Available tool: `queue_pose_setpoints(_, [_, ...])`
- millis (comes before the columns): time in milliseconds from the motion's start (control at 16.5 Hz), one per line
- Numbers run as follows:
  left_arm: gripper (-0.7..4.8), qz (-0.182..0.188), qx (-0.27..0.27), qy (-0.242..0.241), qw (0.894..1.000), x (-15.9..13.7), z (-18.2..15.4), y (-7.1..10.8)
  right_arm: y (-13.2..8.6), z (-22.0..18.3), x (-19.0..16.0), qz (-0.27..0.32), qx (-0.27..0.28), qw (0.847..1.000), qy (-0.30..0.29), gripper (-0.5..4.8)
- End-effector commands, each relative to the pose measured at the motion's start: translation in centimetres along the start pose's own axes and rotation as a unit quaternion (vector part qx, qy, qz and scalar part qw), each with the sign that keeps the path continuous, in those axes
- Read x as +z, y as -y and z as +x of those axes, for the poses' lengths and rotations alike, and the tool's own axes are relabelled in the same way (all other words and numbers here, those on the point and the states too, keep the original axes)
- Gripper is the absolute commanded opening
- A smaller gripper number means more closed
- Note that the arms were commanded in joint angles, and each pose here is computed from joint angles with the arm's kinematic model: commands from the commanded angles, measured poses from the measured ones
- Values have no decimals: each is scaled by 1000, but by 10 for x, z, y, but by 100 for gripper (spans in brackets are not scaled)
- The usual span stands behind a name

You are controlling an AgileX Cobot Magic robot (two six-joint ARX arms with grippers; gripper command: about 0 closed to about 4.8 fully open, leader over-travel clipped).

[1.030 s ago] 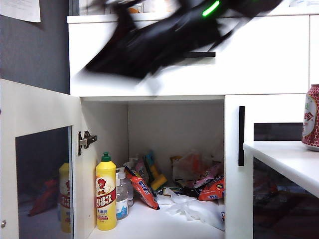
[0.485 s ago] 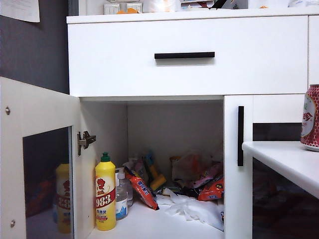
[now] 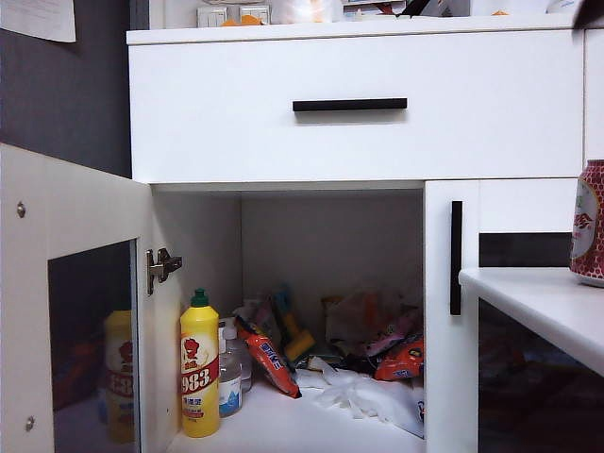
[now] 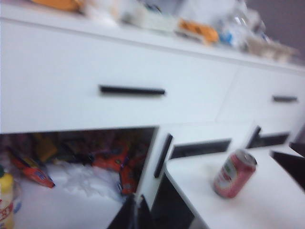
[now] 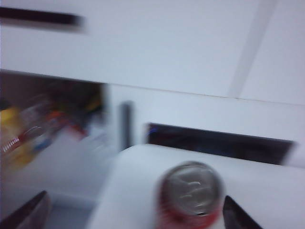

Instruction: Open the left door of the white cabinet, pick up a can of beverage from the table on the right, place it inside the cabinet, and finally close the cabinet door.

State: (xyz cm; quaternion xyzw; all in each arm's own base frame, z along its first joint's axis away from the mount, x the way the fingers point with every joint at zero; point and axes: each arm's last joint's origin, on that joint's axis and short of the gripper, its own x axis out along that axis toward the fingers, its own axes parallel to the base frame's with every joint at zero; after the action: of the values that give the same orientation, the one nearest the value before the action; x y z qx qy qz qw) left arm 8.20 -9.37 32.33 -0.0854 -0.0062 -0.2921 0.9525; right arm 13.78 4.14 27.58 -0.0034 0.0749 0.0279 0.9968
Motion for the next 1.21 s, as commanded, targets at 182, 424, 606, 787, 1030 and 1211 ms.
queue_pose_setpoints(182, [-5, 5, 1, -7, 1000, -1, 3, 1, 2, 15, -33, 28, -82, 995, 52, 479])
queue_pose_setpoints(424, [-5, 19, 8, -47, 999, -9, 3, 0, -3, 38, -58, 19, -85, 996, 17, 479])
queue_pose_setpoints(606, [-5, 24, 11, -61, 998, -12, 3, -1, -2, 60, -65, 24, -103, 994, 28, 479])
queue_pose_setpoints(787, [-5, 27, 22, -66, 997, -13, 3, -2, 3, 74, -71, 32, -128, 991, 37, 479])
queue_pose_setpoints(1030, [-5, 30, 38, -68, 997, -14, 3, -3, 3, 86, -81, 32, -134, 990, 32, 479])
queue_pose_setpoints(1211, [-5, 32, 53, -68, 996, -15, 3, -4, 2, 91, -84, 35, -134, 990, 38, 479])
